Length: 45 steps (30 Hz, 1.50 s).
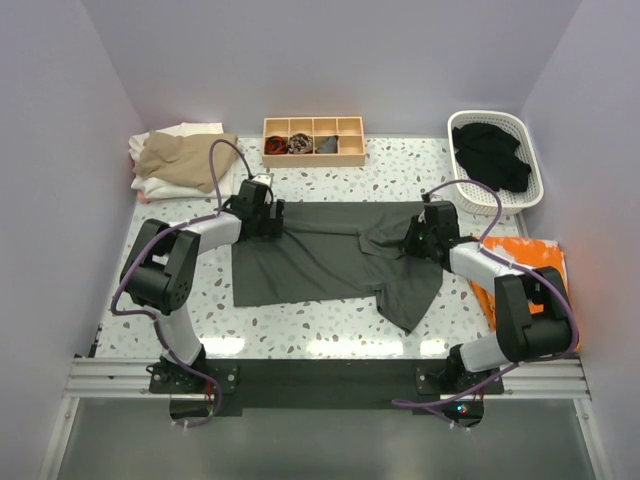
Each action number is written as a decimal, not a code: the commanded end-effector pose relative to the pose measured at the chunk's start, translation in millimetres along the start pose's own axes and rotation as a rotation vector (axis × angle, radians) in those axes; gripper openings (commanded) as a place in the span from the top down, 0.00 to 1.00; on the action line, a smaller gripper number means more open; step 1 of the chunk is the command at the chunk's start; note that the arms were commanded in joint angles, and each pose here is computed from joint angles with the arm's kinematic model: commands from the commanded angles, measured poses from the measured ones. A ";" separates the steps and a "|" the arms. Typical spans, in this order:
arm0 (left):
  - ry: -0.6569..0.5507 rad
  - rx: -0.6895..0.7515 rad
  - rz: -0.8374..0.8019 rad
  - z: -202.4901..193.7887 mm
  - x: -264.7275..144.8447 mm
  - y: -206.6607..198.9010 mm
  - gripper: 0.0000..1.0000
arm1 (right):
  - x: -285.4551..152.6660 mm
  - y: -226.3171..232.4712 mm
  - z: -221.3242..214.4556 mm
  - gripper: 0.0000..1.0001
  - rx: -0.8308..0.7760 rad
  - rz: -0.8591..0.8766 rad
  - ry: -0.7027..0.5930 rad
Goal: Fold and stack the t-shirts
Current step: Fold the flattened tshirt in 1/3 of the way
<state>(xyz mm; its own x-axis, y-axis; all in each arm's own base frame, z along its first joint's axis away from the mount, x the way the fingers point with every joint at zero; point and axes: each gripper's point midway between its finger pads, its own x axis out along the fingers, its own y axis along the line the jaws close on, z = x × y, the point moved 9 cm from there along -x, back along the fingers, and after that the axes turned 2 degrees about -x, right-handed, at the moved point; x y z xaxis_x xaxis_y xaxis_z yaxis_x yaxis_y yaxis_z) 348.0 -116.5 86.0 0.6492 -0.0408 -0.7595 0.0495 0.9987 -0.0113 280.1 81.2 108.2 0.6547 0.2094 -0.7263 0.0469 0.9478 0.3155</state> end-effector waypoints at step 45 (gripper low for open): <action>-0.070 -0.033 -0.015 28.8 -31.9 5.4 0.00 | 0.7 22.7 68.5 0.83 0.065 -0.059 -0.073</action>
<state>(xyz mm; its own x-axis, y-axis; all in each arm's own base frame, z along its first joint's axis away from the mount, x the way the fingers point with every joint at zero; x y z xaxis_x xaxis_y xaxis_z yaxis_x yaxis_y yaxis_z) 344.0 -117.3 116.0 0.6665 -0.0823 -0.7409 0.0700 0.9964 -0.0477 286.6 85.6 138.7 0.5797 0.1779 -0.7952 0.1832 0.9224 0.3399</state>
